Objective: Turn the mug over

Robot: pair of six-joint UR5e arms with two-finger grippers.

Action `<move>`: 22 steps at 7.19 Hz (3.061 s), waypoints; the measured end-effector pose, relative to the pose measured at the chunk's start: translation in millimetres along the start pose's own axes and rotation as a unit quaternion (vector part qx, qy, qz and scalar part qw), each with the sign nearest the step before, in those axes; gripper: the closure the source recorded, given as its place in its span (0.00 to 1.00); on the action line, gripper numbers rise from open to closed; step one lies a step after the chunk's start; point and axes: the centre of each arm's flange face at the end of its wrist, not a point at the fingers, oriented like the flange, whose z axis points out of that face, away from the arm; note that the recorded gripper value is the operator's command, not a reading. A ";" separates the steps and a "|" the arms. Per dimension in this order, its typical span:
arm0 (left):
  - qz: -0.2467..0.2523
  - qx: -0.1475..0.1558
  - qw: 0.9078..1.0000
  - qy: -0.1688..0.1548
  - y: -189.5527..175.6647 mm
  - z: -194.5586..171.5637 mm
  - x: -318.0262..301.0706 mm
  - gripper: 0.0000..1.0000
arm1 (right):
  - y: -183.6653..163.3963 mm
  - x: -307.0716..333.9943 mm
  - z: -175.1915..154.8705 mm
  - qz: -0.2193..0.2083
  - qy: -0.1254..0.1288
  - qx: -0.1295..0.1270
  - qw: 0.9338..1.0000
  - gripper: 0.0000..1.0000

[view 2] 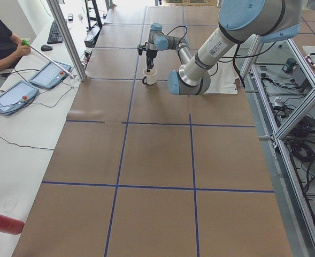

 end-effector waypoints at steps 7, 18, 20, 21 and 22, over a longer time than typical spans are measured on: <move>0.004 0.007 1.000 0.024 -10.1 -39.2 -6.9 0.00 | 0.0 0.0 0.0 0.000 0.000 0.000 1.000 0.00; 0.224 0.022 0.974 0.016 -323.0 -145.9 -617.9 0.00 | 0.0 0.0 0.0 0.000 0.000 0.000 1.000 0.00; 0.235 -0.043 0.970 0.035 -313.9 -102.9 -774.4 0.00 | 0.0 0.0 -0.1 0.000 0.000 0.000 1.000 0.00; 0.228 -0.078 0.970 0.044 -287.6 -74.1 -830.8 0.00 | 0.0 0.0 0.0 0.000 0.000 0.000 1.000 0.00; 0.216 -0.103 0.970 0.049 -261.3 -53.5 -866.1 0.00 | 0.0 0.0 0.0 0.000 0.000 0.000 1.000 0.00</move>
